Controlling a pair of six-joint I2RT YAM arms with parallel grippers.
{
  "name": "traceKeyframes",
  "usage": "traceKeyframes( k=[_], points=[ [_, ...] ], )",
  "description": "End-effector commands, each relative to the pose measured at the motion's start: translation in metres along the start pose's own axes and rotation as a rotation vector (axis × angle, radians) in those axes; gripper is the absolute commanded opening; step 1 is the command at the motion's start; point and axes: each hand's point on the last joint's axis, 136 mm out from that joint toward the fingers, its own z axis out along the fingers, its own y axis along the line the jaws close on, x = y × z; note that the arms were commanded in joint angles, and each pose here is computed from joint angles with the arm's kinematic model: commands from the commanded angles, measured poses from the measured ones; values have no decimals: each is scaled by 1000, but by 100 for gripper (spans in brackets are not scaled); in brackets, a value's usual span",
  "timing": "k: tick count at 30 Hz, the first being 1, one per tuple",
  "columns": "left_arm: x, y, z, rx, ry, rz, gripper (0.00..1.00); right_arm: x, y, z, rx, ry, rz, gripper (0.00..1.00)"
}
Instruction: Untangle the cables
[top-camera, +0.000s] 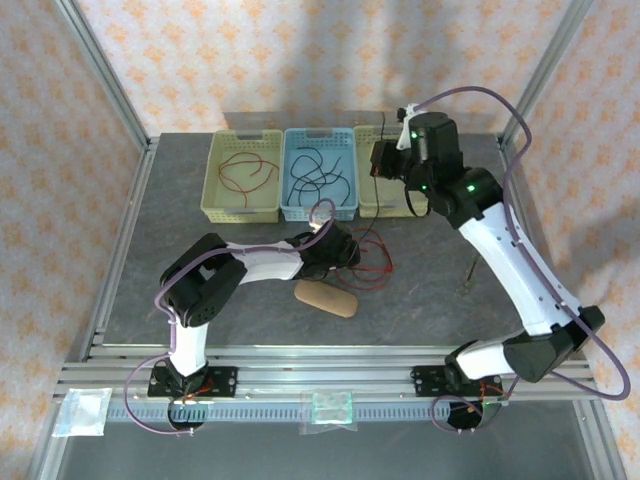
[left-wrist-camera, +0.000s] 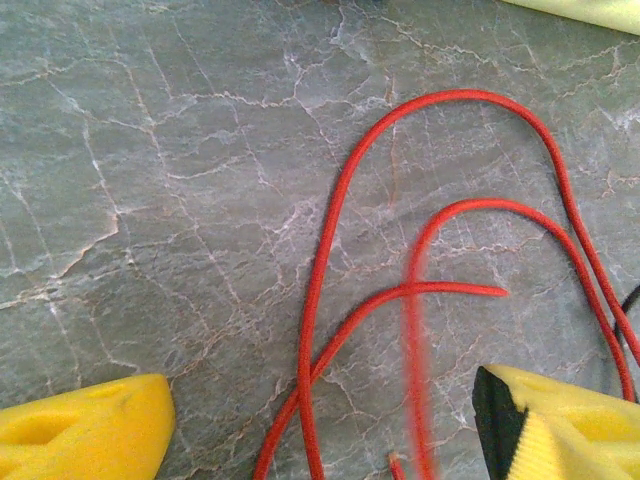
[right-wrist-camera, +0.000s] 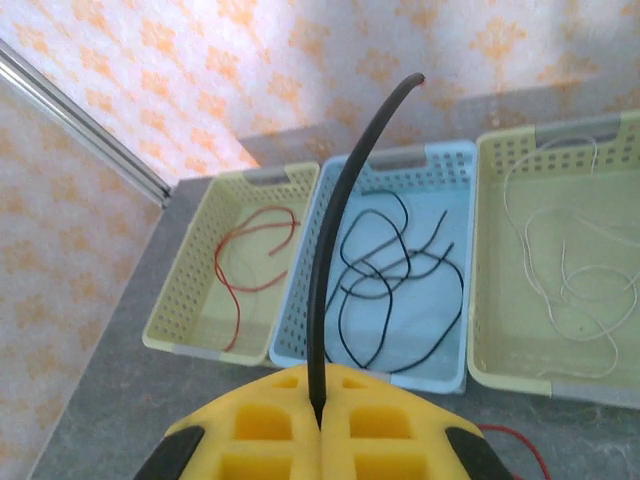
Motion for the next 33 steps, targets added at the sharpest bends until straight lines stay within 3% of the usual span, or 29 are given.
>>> traceKeyframes(
  k=[1,14,20,26,33],
  points=[
    [30,29,23,-99,82,31,80,-27,8,-27,-6,-90,-22,0],
    [36,28,28,-104,98,43,80,-86,35,-88,-92,-278,-21,0],
    [27,19,17,-66,63,25,80,-91,30,-96,-60,-301,-30,0],
    [-16,-9,-41,70,-108,8,80,-90,26,-89,-40,-308,-17,0],
    [-53,-10,-117,141,-312,45,82,-111,36,-86,-67,-370,4,0]
  ],
)
